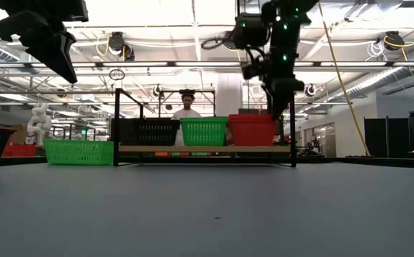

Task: Stack baskets on shelf by color
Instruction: Stack the black bin on top of the black bin on the shelf

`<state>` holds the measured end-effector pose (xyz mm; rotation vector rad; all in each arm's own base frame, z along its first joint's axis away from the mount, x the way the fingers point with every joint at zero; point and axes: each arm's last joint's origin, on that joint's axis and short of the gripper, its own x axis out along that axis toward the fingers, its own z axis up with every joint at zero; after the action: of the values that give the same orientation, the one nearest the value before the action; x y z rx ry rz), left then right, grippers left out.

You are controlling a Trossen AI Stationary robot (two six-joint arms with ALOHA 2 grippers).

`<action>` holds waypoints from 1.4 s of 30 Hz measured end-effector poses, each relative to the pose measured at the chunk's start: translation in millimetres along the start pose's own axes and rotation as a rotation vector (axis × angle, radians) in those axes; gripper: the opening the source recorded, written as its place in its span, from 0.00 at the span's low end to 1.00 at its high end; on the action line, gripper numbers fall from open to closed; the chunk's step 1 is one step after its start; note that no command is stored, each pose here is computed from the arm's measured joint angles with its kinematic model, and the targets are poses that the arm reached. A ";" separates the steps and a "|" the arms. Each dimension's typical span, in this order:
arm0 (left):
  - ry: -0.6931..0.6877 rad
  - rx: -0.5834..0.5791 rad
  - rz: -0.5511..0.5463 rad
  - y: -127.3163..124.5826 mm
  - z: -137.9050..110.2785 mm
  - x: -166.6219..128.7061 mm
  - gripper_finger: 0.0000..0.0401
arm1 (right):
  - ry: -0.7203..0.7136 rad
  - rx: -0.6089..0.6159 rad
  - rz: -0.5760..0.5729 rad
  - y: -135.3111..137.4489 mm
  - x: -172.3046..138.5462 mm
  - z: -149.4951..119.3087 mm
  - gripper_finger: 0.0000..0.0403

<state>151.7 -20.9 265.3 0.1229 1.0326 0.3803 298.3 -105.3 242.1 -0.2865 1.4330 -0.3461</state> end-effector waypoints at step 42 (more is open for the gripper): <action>0.149 -0.297 0.006 -16.5 -29.4 -15.4 0.05 | -1.362 0.042 0.692 196.9 -79.4 82.1 0.37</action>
<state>123.7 -44.1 258.2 -0.1710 1.1106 0.5502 383.5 105.6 246.4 0.0543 0.1146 0.3691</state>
